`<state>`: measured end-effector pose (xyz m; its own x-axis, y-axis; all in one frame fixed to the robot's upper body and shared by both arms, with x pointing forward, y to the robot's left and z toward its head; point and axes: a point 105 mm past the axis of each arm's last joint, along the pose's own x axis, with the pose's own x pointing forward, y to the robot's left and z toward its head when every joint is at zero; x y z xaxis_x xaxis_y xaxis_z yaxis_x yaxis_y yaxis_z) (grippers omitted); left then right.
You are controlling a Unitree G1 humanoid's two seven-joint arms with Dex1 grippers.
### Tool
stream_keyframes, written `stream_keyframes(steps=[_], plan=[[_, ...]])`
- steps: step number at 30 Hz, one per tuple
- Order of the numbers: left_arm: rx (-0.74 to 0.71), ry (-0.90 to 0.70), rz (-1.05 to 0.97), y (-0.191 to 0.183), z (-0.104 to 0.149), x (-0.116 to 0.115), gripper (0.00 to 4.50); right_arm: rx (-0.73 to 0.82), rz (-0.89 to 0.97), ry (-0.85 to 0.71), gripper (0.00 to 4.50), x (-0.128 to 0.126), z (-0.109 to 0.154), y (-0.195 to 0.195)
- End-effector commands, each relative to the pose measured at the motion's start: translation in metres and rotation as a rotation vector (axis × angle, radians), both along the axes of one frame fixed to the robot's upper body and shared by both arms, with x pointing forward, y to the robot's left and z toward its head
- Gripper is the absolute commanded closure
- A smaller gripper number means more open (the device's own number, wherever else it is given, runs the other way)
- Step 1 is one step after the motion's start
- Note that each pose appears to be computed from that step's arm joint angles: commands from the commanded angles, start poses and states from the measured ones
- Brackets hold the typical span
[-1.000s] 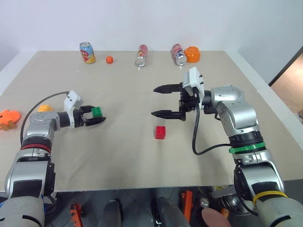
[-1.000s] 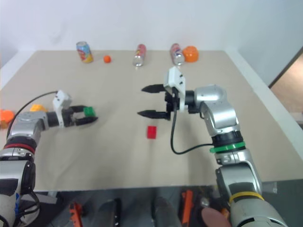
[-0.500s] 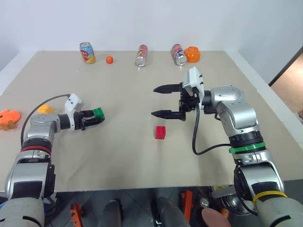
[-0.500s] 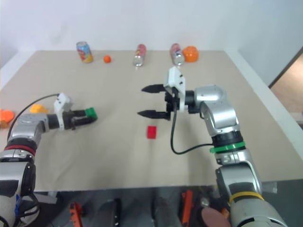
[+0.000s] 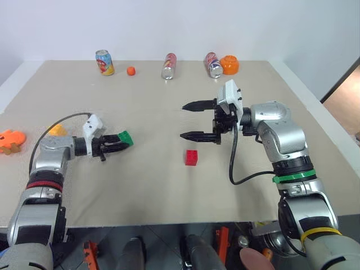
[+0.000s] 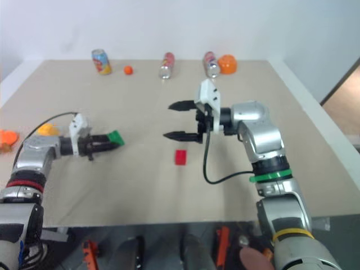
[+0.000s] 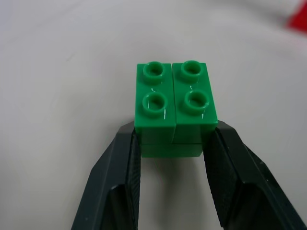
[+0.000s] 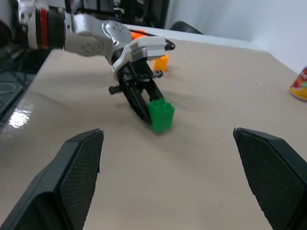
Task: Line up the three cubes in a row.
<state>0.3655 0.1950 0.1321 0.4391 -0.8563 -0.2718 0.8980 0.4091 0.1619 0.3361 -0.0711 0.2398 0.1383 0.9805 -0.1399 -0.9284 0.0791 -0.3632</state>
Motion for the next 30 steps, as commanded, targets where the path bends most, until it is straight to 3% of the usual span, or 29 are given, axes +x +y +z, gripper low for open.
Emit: stream_keyframes(steps=[1, 6, 11, 20, 30], plan=[[0.039, -0.066, -0.201, -0.026, 0.010, -0.025, 3.20, -0.005, 0.073, -0.030, 0.00, -0.023, 0.014, -0.007], [0.142, -0.058, -0.313, -0.036, -0.010, -0.042, 3.20, -0.090, 0.124, 0.022, 0.00, -0.045, -0.001, -0.023], [0.169, -0.042, -0.329, -0.040, -0.020, -0.033, 3.20, -0.161, 0.080, 0.066, 0.00, -0.052, -0.015, -0.045], [0.144, -0.082, -0.388, -0.071, -0.006, -0.008, 3.20, -0.231, -0.028, 0.145, 0.00, -0.044, -0.040, -0.076], [0.143, -0.083, -0.438, -0.087, -0.006, -0.005, 3.20, -0.211, -0.055, 0.159, 0.00, -0.033, -0.044, -0.076]])
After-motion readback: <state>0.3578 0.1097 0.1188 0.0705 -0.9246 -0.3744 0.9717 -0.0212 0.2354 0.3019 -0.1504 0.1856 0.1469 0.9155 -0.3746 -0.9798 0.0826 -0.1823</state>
